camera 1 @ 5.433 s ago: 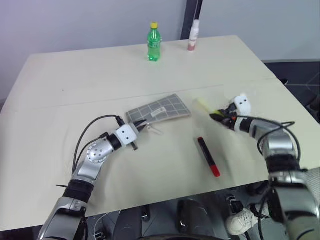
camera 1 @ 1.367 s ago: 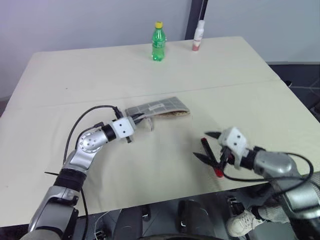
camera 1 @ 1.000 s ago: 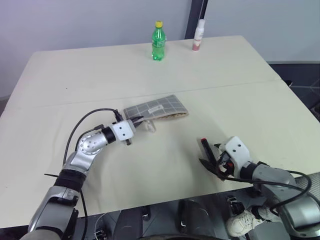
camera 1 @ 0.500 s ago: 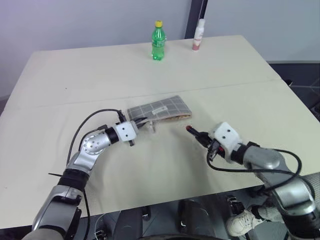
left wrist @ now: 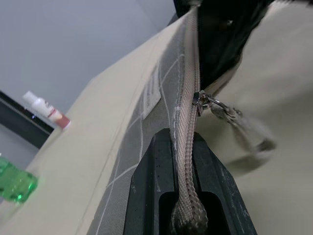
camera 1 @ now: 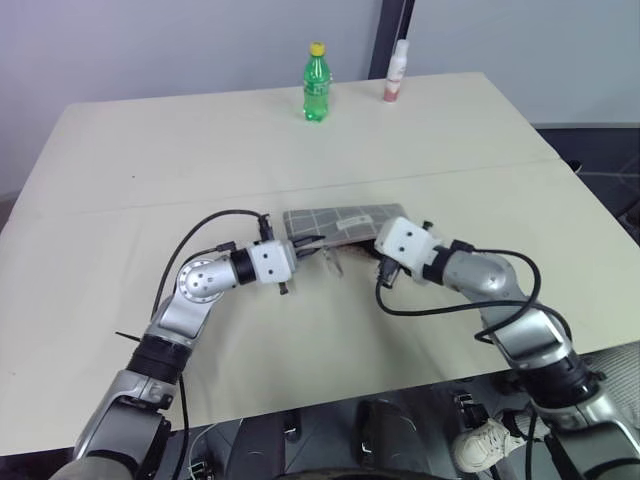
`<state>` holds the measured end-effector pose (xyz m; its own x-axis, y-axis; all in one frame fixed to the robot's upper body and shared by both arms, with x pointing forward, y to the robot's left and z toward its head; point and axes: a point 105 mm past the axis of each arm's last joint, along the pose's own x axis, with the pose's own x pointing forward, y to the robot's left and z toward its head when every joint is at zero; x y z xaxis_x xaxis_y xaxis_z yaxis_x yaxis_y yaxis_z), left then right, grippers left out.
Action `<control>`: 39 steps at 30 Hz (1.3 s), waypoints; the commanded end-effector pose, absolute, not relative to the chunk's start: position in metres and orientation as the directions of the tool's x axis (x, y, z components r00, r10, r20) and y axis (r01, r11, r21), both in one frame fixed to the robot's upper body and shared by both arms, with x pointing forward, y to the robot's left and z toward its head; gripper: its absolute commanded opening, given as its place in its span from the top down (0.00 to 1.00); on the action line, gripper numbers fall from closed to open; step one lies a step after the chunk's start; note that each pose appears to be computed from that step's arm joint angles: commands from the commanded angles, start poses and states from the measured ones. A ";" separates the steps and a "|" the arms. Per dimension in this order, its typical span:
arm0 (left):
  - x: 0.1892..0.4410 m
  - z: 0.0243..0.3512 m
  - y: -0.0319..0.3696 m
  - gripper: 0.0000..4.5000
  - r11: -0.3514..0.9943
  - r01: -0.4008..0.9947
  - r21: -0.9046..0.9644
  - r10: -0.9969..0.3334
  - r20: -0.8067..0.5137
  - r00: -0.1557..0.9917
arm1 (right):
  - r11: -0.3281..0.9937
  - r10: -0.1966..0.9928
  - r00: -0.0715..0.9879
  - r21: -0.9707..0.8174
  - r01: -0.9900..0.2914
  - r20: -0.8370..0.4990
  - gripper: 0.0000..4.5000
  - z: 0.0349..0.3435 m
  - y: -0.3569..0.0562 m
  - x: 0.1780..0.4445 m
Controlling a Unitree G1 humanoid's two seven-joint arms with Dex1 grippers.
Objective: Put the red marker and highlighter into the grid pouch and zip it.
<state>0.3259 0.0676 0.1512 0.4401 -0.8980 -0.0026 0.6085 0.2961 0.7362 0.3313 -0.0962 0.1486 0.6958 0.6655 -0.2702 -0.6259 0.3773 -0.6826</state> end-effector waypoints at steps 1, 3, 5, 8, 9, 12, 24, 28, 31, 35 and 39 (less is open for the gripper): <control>0.318 0.162 0.053 1.00 0.267 0.618 0.739 -0.927 0.023 0.374 | 0.256 0.728 0.643 -0.776 -0.577 -0.239 0.94 0.157 -0.075 0.330; 0.317 0.160 0.050 1.00 0.256 0.636 0.728 -0.932 0.012 0.361 | 0.205 0.739 0.632 -0.817 -0.539 -0.232 0.94 0.160 -0.069 0.332; 0.318 0.159 0.048 1.00 0.249 0.643 0.724 -0.934 0.004 0.357 | 0.166 0.736 0.633 -0.843 -0.512 -0.240 0.94 0.157 -0.069 0.334; 0.320 0.159 0.050 1.00 0.264 0.652 0.711 -0.930 0.008 0.368 | 0.130 0.731 0.635 -0.862 -0.490 -0.251 0.94 0.151 -0.076 0.333; 0.320 0.158 0.052 1.00 0.272 0.655 0.705 -0.926 0.008 0.377 | 0.130 0.728 0.639 -0.865 -0.485 -0.249 0.94 0.150 -0.079 0.332; 0.321 0.152 0.059 1.00 0.289 0.658 0.695 -0.916 0.000 0.402 | 0.192 0.742 0.630 -0.827 -0.529 -0.231 0.94 0.149 -0.086 0.325; 0.328 0.140 0.067 1.00 0.326 0.653 0.683 -0.887 -0.018 0.461 | 0.339 0.794 0.588 -0.692 -0.637 -0.152 0.01 0.165 -0.100 0.300; 0.329 0.138 0.066 1.00 0.336 0.649 0.682 -0.881 -0.015 0.472 | 0.400 0.839 0.527 -0.498 -0.769 -0.139 0.01 0.167 -0.108 0.278; 0.328 0.131 0.063 1.00 0.326 0.664 0.673 -0.885 -0.029 0.465 | 0.423 0.859 0.498 -0.384 -0.821 -0.118 0.01 0.166 -0.113 0.268; 0.329 0.116 0.058 1.00 0.329 0.670 0.666 -0.876 -0.050 0.479 | 0.409 0.884 0.439 -0.186 -0.893 -0.162 0.01 0.142 -0.112 0.252; 0.327 0.111 0.048 1.00 0.290 0.643 0.709 -0.883 -0.061 0.465 | 0.448 0.874 0.440 -0.012 -0.894 -0.205 0.01 0.111 -0.103 0.250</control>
<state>0.3296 0.0574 0.1062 0.4862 -0.8706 -0.0758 0.6809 0.3230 0.6573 0.2529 -0.1122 0.1168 0.4495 0.8657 -0.2200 -0.8926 0.4452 -0.0720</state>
